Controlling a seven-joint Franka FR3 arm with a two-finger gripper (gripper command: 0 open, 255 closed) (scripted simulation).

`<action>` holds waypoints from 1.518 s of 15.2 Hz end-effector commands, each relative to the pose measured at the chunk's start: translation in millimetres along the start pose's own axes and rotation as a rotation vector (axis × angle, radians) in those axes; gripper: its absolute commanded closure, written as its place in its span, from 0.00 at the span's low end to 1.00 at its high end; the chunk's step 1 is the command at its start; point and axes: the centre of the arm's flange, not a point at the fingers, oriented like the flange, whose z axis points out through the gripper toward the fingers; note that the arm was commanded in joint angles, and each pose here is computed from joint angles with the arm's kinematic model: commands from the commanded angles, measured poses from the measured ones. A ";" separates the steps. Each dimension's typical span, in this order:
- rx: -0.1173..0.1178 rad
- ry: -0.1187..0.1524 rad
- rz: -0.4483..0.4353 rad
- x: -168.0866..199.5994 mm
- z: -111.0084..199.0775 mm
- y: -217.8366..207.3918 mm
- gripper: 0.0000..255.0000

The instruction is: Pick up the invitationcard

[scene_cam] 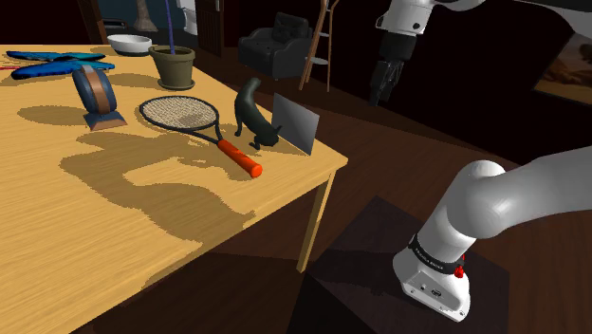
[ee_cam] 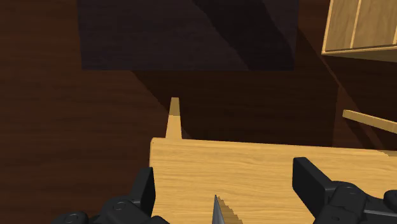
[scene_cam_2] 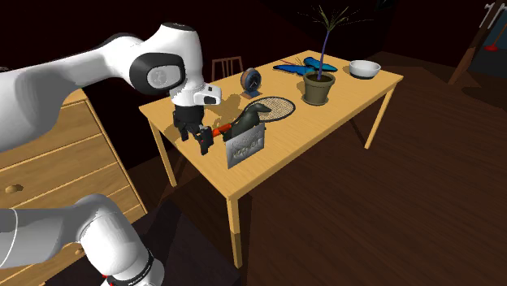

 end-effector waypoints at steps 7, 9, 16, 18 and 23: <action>-0.047 -0.102 -0.023 92.4 17.0 -18.4 0.00; -0.062 -0.136 -0.031 122.6 25.0 -24.8 0.00; -0.093 -0.202 -0.046 181.4 59.5 -36.7 0.00; -0.093 -0.202 -0.046 181.8 70.0 -36.1 0.00; -0.093 -0.202 -0.046 181.5 83.4 -36.0 1.00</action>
